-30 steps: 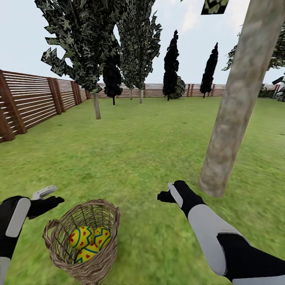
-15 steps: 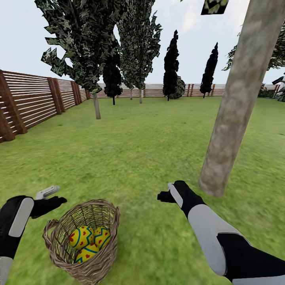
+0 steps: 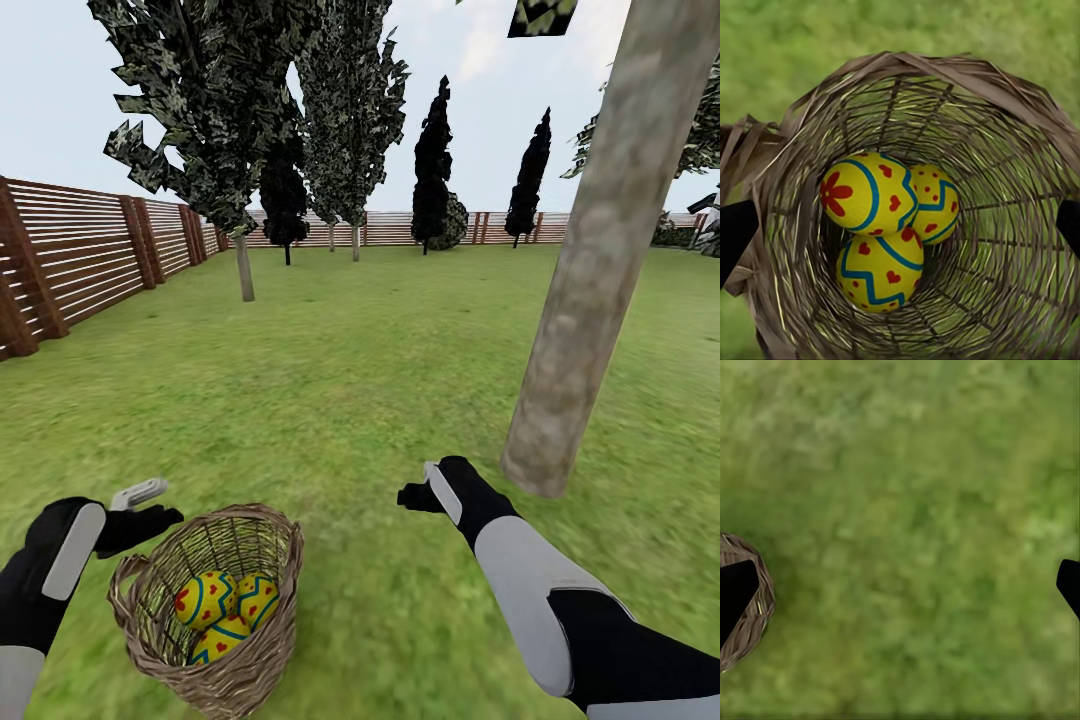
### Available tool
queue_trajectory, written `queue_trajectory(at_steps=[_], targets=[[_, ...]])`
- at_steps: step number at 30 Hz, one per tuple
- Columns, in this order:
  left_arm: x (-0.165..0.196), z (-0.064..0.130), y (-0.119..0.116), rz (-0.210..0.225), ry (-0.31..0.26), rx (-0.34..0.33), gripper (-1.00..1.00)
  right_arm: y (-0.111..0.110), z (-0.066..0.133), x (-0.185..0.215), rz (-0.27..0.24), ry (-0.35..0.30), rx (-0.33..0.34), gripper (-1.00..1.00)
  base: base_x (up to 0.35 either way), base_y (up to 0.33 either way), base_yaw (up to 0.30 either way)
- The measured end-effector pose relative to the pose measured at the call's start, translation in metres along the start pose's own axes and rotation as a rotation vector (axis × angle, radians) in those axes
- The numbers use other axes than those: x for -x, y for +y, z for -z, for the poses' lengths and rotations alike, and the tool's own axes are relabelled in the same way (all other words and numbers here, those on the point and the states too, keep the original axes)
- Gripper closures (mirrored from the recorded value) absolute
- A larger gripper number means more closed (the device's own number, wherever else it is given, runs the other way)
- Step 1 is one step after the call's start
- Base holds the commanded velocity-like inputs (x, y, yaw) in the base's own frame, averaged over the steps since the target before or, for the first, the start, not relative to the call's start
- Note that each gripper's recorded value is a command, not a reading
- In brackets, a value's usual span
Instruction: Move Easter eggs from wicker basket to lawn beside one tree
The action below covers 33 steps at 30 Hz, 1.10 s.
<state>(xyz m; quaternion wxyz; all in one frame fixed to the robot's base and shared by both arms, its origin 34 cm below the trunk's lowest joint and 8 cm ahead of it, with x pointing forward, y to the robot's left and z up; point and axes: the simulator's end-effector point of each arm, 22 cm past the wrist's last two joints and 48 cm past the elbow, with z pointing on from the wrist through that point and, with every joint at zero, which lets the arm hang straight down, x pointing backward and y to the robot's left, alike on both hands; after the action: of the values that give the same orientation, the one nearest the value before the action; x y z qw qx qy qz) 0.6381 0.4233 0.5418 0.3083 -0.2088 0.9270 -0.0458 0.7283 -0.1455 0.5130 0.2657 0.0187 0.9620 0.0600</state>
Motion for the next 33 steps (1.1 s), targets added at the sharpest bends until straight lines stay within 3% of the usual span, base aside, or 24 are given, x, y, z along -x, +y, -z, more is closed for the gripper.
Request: queue_trajectory(at_steps=[8,19,28,33], targets=[[-0.003,-0.002,-0.005,-0.001,0.008,-0.022,-1.00,0.000,0.000,0.000,0.001,0.000,0.000,-1.00,0.000,0.000,0.000],[-0.018,-0.010,-0.020,-0.047,0.048,-0.044,-1.00,-0.001,0.000,0.000,-0.001,-0.001,-0.001,-1.00,0.000,0.000,0.000],[-0.023,-0.031,-0.029,-0.013,0.127,-0.038,-1.00,-0.001,0.000,0.001,-0.001,-0.001,-0.001,-1.00,0.000,0.000,0.000],[-0.034,-0.036,-0.040,-0.069,0.154,-0.032,-1.00,-0.001,0.000,0.001,-0.001,-0.001,-0.001,-1.00,0.000,0.000,0.000]])
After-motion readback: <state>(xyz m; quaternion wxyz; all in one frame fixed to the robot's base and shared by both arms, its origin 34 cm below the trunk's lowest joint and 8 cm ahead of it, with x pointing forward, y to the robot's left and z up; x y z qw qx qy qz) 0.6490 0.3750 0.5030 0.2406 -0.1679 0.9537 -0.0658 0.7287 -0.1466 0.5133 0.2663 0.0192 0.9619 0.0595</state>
